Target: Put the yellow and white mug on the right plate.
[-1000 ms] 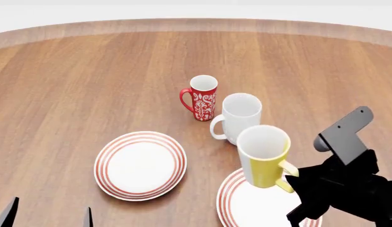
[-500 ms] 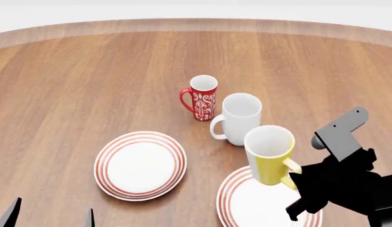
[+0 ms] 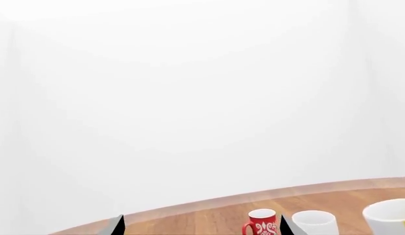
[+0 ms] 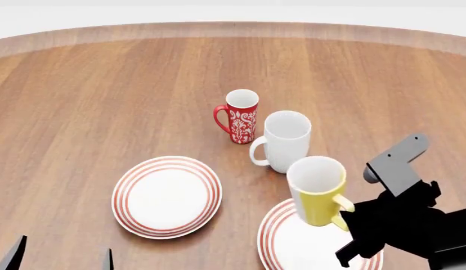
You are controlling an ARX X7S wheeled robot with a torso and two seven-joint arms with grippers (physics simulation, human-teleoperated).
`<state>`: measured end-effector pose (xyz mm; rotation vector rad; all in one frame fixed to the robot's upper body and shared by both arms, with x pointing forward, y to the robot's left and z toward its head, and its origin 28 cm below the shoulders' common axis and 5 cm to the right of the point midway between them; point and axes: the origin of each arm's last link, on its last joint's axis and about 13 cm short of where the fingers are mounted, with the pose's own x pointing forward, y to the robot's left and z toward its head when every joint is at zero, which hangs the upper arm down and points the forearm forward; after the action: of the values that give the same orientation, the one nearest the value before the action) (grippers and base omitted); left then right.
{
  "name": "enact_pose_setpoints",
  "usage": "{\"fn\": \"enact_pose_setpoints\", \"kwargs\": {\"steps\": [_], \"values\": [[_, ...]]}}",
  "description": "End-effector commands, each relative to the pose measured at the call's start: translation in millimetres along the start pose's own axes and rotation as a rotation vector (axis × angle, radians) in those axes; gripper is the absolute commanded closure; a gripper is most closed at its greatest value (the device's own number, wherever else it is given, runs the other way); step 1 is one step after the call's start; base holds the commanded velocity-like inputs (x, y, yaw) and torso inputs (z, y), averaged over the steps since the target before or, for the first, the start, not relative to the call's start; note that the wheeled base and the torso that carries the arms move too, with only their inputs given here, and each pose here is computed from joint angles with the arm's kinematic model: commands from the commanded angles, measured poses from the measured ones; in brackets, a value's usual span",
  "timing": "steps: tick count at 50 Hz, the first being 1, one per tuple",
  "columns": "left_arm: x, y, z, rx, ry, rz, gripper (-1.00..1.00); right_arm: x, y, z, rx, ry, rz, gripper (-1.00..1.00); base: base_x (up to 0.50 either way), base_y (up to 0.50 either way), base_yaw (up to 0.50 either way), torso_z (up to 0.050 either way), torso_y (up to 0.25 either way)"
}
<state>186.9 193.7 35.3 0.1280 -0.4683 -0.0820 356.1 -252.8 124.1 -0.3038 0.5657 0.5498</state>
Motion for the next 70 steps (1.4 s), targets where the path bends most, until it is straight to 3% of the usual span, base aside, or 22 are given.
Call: {"fn": "enact_pose_setpoints", "kwargs": {"steps": [1, 37, 70], "values": [[2.4, 0.0, 0.7, 0.006, -0.012, -0.003, -1.00, 8.4, 6.8, 3.4, -0.015, -0.014, 0.049, 1.00, 0.00, 0.00, 0.00, 0.000, 0.000], [3.1, 0.4, 0.1, 0.006, -0.003, 0.007, -1.00, 18.3, 1.7, -6.7, 0.010, 0.003, 0.007, 1.00, 0.00, 0.00, 0.00, 0.000, 0.000], [2.1, -0.4, -0.4, 0.003, 0.002, -0.008, -1.00, 29.1, 7.9, -20.0, 0.009, 0.038, 0.031, 1.00, 0.00, 0.00, 0.00, 0.000, 0.000]]}}
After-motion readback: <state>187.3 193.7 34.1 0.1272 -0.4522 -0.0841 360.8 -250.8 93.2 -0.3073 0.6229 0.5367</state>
